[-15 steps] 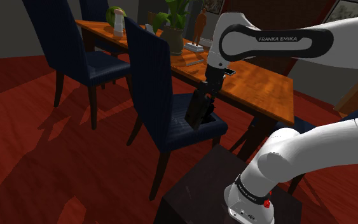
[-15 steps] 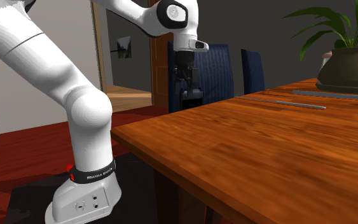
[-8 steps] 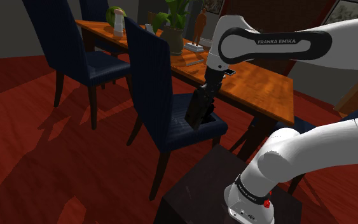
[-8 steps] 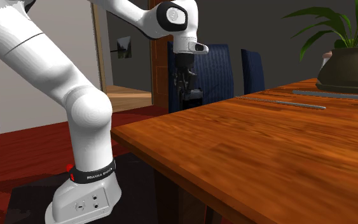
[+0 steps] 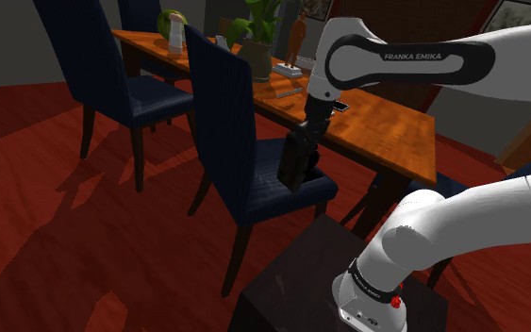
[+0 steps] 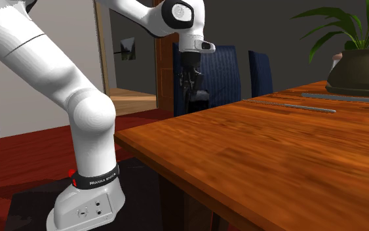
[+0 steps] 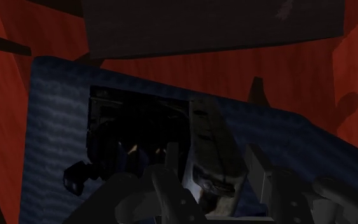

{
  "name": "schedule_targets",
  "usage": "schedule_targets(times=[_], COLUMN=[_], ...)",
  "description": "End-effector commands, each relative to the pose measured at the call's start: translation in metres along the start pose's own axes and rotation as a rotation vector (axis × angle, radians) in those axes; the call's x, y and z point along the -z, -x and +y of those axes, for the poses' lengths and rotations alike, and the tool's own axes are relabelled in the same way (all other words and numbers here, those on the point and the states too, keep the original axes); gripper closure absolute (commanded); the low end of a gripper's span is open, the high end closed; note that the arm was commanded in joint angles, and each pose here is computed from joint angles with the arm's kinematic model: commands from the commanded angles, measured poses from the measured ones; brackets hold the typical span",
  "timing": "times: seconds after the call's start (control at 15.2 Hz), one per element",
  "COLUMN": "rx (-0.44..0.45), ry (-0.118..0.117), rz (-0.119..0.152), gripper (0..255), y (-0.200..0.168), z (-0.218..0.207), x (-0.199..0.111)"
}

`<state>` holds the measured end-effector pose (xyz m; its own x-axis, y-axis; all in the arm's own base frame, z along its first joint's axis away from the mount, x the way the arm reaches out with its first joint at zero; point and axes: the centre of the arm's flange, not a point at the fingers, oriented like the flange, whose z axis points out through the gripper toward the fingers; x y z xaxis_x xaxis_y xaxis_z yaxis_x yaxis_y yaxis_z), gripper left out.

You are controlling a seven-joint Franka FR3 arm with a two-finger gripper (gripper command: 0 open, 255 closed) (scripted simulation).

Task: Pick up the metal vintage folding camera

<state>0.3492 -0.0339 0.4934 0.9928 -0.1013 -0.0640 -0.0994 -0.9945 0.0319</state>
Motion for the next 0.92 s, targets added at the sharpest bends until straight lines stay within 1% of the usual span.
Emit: schedule_targets(times=[0.0,0.73,0.86], rx=[0.0,0.0,0.0], ry=[0.0,0.0,0.0], rz=[0.001,0.001,0.001], gripper=[255,255,255], y=[0.001,0.005,0.005], z=[0.0,0.002,0.002], x=[0.011,0.069,0.069])
